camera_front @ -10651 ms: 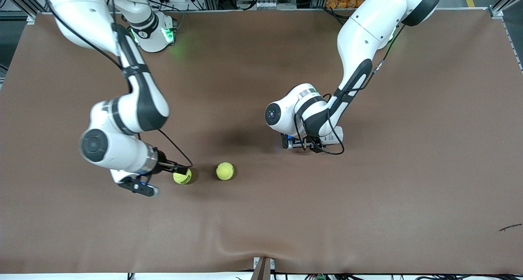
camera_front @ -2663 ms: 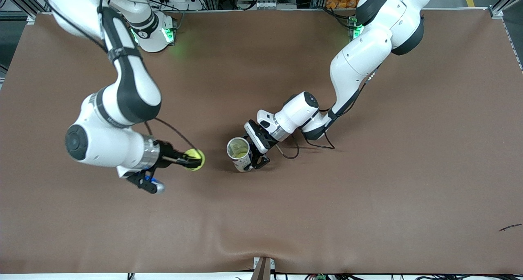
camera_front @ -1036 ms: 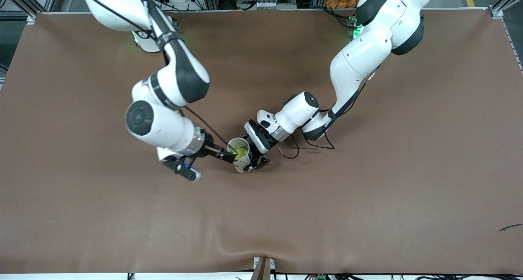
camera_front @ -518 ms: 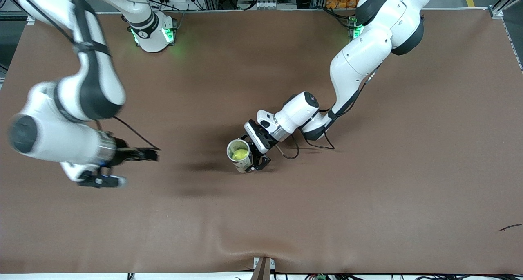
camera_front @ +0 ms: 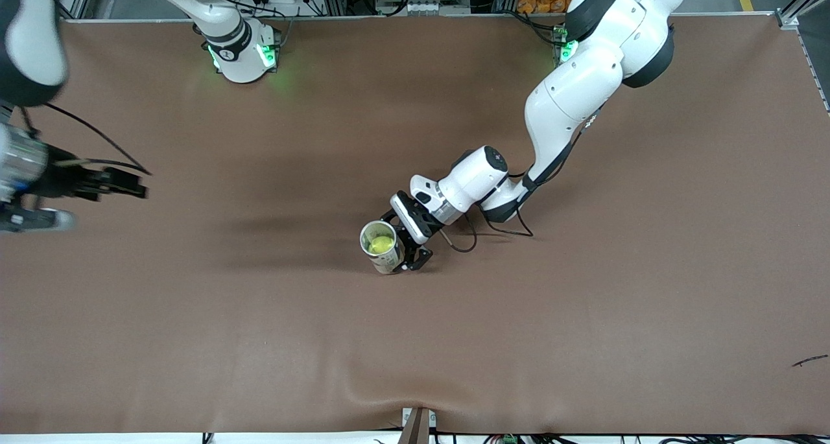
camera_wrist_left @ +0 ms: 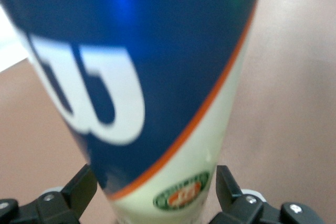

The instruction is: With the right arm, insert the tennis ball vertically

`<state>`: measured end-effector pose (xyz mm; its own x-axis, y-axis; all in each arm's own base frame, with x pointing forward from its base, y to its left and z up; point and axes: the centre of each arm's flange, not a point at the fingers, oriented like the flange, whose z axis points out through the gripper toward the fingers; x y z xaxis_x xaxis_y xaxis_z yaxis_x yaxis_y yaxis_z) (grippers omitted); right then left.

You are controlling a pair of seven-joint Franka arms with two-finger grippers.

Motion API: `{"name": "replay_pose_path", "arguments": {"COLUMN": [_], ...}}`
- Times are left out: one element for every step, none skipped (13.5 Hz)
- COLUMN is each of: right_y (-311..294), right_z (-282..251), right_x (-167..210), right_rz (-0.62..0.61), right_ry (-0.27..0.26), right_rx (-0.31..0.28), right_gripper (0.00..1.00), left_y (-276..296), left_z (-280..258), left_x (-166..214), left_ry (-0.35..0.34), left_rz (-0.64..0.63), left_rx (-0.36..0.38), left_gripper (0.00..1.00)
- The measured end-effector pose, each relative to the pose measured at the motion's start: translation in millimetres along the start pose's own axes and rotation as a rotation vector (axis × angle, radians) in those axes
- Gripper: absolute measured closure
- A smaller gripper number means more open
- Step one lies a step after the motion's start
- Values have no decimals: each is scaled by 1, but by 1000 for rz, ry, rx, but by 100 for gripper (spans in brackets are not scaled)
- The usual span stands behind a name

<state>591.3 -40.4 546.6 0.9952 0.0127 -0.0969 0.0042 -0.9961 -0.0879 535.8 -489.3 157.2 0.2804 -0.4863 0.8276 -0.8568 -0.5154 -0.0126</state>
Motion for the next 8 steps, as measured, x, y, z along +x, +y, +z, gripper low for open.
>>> {"name": "replay_pose_path", "arguments": {"right_y": [7,6,2,0,0,1,2,2], "right_z": [-12,-25,-38,-49,-59,-65,-69,-70], "right_x": [-9,-21,-31,-41,-48,-53,-56,-58], "right_rz": [4,3,1,3,3,4,4,5], "right_ry": [7,6,9,19,29,38,44,46], "right_rx": [-5,-8,-9,-14,-32,-50,-60,-65], "right_gripper": [0,0,0,0,0,0,0,0], "left_y": [1,3,4,4,2,0,-1,-3], "left_z": [0,0,0,-1,-2,-4,-6,-9], "left_x": [-6,-11,-16,-22,-28,-35,-42,-48], "left_ry": [-10,-21,-31,-41,-52,-64,-76,-88], "left_rz": [-3,-5,-7,-11,-17,-23,-29,-34], "left_rx": [-4,-9,-13,-16,-17,-18,-19,-21], "left_gripper": [0,0,0,0,0,0,0,0]}}
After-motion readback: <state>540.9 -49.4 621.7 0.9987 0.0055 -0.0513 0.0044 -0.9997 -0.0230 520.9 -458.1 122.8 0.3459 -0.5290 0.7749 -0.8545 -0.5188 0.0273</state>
